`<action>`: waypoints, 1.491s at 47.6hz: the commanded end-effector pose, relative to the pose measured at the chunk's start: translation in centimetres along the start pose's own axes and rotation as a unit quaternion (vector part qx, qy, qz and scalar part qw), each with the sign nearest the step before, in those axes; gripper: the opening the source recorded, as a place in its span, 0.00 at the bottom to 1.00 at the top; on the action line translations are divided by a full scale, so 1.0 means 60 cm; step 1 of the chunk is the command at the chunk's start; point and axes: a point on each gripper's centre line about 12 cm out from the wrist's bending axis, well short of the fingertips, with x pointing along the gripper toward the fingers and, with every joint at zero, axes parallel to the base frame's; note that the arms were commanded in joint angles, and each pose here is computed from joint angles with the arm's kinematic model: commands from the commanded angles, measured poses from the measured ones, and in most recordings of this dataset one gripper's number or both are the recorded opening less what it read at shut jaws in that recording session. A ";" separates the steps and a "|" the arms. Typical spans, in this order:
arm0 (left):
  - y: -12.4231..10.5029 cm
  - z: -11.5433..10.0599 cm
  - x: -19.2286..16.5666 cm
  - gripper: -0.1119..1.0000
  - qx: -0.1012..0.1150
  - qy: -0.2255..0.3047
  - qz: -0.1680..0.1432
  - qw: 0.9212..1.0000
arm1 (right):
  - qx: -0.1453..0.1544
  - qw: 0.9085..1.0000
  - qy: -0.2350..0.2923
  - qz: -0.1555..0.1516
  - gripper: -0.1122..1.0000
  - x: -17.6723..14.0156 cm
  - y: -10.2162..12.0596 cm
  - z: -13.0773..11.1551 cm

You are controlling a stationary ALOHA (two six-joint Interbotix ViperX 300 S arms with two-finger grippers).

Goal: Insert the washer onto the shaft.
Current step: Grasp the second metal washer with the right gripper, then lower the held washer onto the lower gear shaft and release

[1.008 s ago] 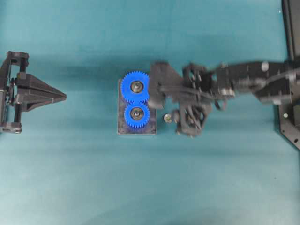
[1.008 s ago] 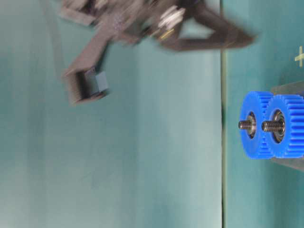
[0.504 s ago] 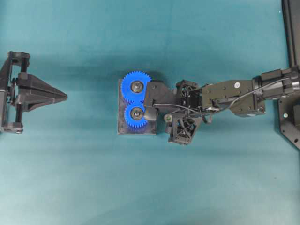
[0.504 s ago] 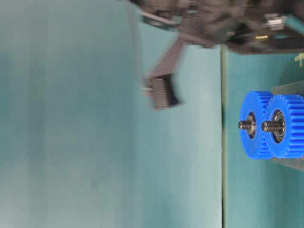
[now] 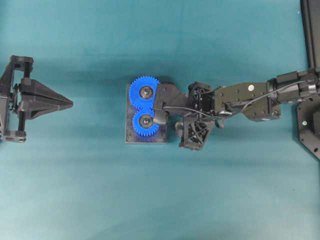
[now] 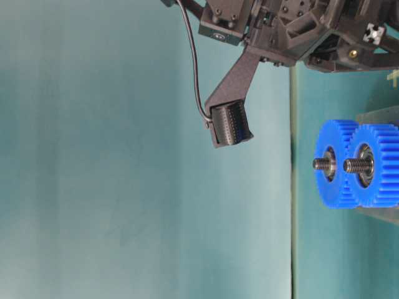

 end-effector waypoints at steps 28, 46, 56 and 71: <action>-0.002 0.017 0.002 0.10 0.001 -0.013 -0.002 1.000 | -0.009 1.000 -0.017 0.013 0.39 -0.057 0.030 0.026; -0.002 0.014 0.002 0.10 0.000 -0.012 -0.002 1.000 | -0.028 0.998 -0.057 0.017 0.39 -0.138 0.047 0.103; -0.002 0.013 0.001 0.10 0.001 -0.012 -0.002 1.000 | -0.046 0.996 -0.076 0.015 0.39 -0.140 0.057 0.153; -0.002 0.013 0.000 0.10 0.000 -0.014 -0.003 1.000 | -0.072 0.996 -0.058 0.007 0.39 -0.115 0.056 0.174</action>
